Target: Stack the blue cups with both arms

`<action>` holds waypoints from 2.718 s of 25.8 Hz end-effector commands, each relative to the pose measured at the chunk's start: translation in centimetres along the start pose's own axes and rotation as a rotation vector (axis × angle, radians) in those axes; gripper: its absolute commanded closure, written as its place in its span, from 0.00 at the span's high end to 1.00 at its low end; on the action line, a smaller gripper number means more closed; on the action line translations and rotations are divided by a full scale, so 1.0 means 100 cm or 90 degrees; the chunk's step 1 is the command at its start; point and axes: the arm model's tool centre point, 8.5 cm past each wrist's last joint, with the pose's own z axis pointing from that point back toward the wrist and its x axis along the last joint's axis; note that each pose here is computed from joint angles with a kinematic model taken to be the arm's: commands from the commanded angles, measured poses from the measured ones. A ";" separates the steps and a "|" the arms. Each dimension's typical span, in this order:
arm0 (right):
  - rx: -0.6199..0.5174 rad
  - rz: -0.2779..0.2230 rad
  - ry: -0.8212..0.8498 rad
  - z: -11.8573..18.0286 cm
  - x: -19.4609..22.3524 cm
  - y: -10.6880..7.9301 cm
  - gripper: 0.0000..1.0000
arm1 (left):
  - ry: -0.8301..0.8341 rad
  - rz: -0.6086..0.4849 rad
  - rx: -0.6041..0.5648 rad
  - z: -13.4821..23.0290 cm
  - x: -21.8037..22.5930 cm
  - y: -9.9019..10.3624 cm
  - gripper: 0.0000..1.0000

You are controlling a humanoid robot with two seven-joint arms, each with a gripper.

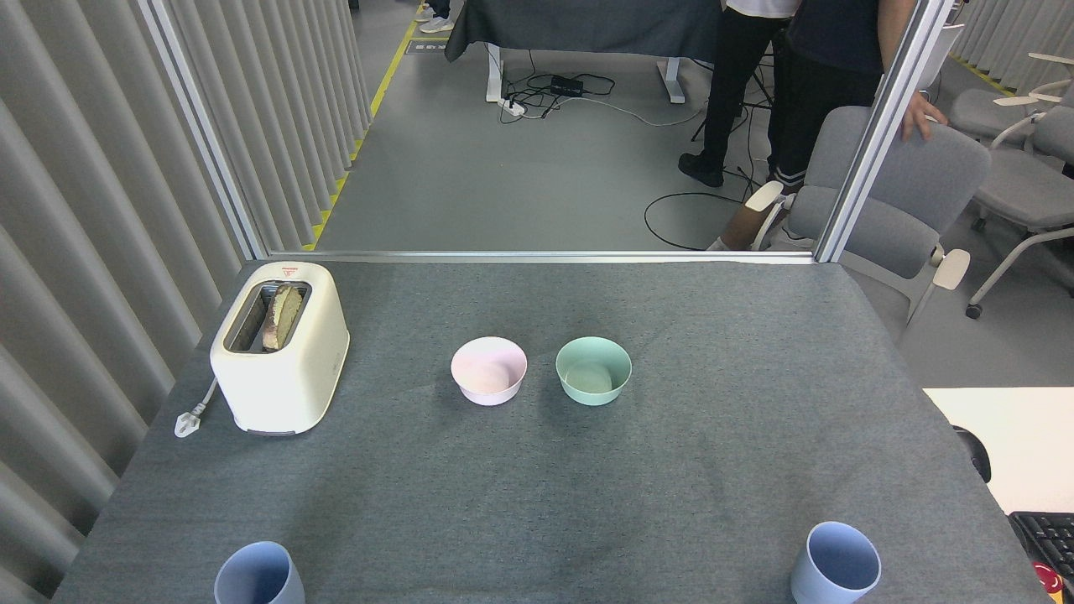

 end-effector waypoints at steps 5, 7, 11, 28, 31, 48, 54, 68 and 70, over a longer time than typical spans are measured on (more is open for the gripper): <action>0.004 -0.002 0.003 0.002 0.002 0.001 1.00 | -0.007 0.001 -0.002 0.001 0.003 0.000 1.00; 0.004 -0.002 0.005 0.002 0.002 0.001 1.00 | -0.009 0.008 -0.003 0.002 0.003 -0.001 1.00; 0.005 -0.002 0.004 0.003 0.002 0.002 1.00 | -0.016 0.017 0.001 0.000 0.006 0.001 1.00; 0.006 -0.001 0.006 0.002 0.000 0.002 1.00 | -0.003 0.010 -0.003 -0.008 0.005 -0.010 1.00; 0.006 -0.003 0.006 0.001 0.000 0.002 1.00 | -0.001 0.011 -0.003 -0.010 0.005 -0.010 1.00; 0.006 -0.002 0.004 0.000 0.001 0.002 1.00 | 0.002 0.001 -0.004 -0.036 -0.002 -0.018 1.00; 0.008 -0.002 0.004 0.002 0.001 0.002 1.00 | -0.016 0.006 0.002 -0.046 0.005 -0.019 1.00; 0.008 -0.001 0.005 0.002 0.001 0.003 1.00 | -0.010 0.002 -0.012 -0.077 0.004 -0.026 1.00; 0.011 -0.001 0.005 0.003 0.001 0.004 1.00 | -0.010 0.002 -0.007 -0.082 0.004 -0.024 1.00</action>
